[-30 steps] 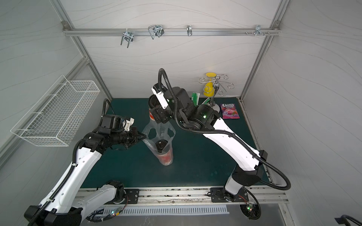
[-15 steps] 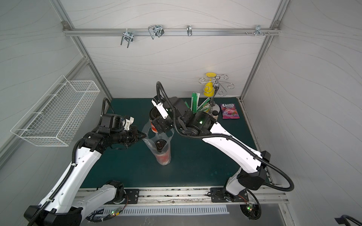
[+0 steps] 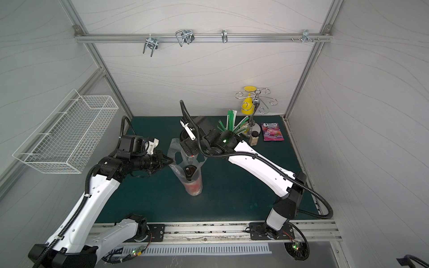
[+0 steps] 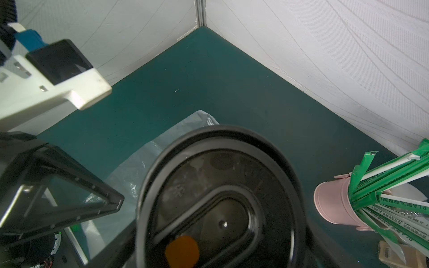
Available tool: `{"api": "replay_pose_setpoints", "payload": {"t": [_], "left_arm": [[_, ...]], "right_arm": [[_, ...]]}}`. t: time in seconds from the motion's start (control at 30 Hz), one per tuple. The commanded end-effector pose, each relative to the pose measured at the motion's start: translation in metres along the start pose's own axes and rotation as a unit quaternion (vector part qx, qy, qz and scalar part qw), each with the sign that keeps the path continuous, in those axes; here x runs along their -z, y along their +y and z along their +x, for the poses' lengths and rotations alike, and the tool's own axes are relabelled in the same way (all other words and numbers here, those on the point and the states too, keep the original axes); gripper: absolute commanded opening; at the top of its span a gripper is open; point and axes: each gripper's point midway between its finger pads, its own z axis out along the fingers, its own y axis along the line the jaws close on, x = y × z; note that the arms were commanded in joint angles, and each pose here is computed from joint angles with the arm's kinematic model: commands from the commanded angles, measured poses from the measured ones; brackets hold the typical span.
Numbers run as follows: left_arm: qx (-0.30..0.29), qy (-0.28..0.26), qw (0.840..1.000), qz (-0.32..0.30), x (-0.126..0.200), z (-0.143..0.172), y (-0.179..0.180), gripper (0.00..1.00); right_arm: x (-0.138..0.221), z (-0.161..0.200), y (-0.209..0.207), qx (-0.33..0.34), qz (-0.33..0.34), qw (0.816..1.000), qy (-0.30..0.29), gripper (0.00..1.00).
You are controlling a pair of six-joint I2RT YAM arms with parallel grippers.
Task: Pack milk tea into plastic carrier bags
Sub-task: Place the milk tea cup in the plastic carrier bag.
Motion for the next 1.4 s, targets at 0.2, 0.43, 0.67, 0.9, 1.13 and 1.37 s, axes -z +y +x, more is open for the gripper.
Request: {"api": "replay_pose_setpoints", "payload": {"t": [0.2,0.43,0.67,0.9,1.13,1.37], "left_arm": [[-0.020,-0.028,0.999,0.024,0.011,-0.016,-0.022,0.54],[-0.034,-0.065,0.997,-0.019,0.010,-0.042,-0.018,0.70],[-0.034,-0.077,0.989,-0.120,0.001,-0.061,0.016,0.71],[-0.013,-0.072,0.993,-0.094,-0.022,-0.080,0.007,0.68],[-0.012,-0.077,0.994,-0.073,-0.030,-0.090,-0.002,0.19],[-0.022,-0.081,0.994,-0.067,-0.027,-0.096,-0.011,0.00]], "right_arm": [[-0.014,-0.004,0.009,-0.004,-0.012,1.000,-0.021,0.87],[-0.019,-0.002,0.008,-0.008,-0.008,1.000,-0.020,0.88],[-0.012,0.000,0.006,-0.002,-0.009,1.000,-0.030,0.89],[-0.008,0.001,0.009,-0.002,-0.021,0.999,-0.048,0.89],[-0.016,0.001,0.010,-0.001,-0.026,0.999,-0.044,0.89],[-0.027,0.008,0.007,0.001,-0.016,0.999,-0.032,0.89]]}}
